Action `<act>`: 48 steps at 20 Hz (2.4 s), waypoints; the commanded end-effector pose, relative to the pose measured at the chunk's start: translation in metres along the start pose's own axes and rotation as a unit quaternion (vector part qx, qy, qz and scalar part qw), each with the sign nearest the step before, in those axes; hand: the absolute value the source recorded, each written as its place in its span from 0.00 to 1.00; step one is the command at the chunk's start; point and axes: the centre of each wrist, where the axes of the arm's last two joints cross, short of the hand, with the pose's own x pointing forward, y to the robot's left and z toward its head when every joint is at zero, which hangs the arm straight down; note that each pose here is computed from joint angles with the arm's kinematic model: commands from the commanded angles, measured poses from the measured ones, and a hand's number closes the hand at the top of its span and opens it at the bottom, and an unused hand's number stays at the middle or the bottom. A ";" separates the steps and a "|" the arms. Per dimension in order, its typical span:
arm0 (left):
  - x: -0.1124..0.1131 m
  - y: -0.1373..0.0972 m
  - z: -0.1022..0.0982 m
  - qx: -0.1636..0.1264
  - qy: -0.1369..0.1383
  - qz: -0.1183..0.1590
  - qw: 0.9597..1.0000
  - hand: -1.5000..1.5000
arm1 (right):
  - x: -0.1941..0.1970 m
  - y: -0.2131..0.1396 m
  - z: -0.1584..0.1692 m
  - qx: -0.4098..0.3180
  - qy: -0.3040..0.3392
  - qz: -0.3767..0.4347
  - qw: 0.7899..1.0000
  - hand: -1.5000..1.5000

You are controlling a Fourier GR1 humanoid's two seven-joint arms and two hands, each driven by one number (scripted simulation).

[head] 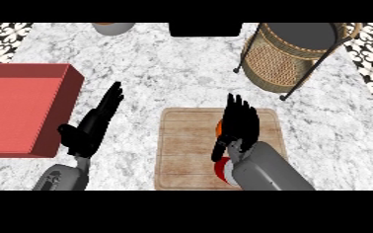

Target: Pick the squash from the cutting board and place it in the tiered basket

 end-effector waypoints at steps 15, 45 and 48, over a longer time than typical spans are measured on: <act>-0.008 -0.012 -0.008 -0.016 0.005 -0.009 1.000 0.50 | -0.011 0.028 -0.021 -0.061 -0.008 -0.032 0.998 1.00; -0.002 -0.010 0.002 0.003 0.008 0.001 1.000 0.50 | -0.301 -0.214 0.034 -0.313 -0.071 -0.236 0.917 1.00; -0.006 -0.009 -0.005 -0.003 0.006 0.000 1.000 0.50 | -0.262 -0.241 0.040 -0.318 -0.065 -0.233 0.917 1.00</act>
